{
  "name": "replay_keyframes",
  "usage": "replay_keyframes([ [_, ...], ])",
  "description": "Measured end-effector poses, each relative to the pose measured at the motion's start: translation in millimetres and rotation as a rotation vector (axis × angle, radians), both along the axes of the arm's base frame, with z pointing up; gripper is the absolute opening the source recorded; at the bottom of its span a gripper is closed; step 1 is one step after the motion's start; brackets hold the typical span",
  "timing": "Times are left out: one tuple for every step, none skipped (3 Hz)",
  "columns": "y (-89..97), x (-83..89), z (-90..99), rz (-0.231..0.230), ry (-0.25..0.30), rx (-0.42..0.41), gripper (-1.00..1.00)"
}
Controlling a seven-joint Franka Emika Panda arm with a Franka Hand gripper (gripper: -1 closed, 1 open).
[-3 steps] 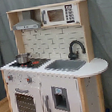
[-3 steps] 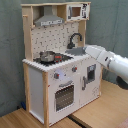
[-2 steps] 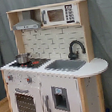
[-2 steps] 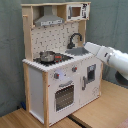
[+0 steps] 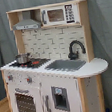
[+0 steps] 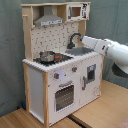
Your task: Play with the kitchen
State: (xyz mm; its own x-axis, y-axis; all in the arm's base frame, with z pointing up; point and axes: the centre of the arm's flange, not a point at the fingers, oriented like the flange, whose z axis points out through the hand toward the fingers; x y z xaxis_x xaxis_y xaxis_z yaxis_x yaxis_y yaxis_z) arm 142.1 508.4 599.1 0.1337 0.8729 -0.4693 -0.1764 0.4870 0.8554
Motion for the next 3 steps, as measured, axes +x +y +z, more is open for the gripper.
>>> replay_keyframes([
  [-5.6,11.8,15.4,0.010,-0.003,-0.059,1.00],
  [-12.6,26.2,31.0,0.020,-0.002,-0.123,1.00],
  [-24.6,40.6,47.6,0.021,0.006,-0.185,1.00],
])
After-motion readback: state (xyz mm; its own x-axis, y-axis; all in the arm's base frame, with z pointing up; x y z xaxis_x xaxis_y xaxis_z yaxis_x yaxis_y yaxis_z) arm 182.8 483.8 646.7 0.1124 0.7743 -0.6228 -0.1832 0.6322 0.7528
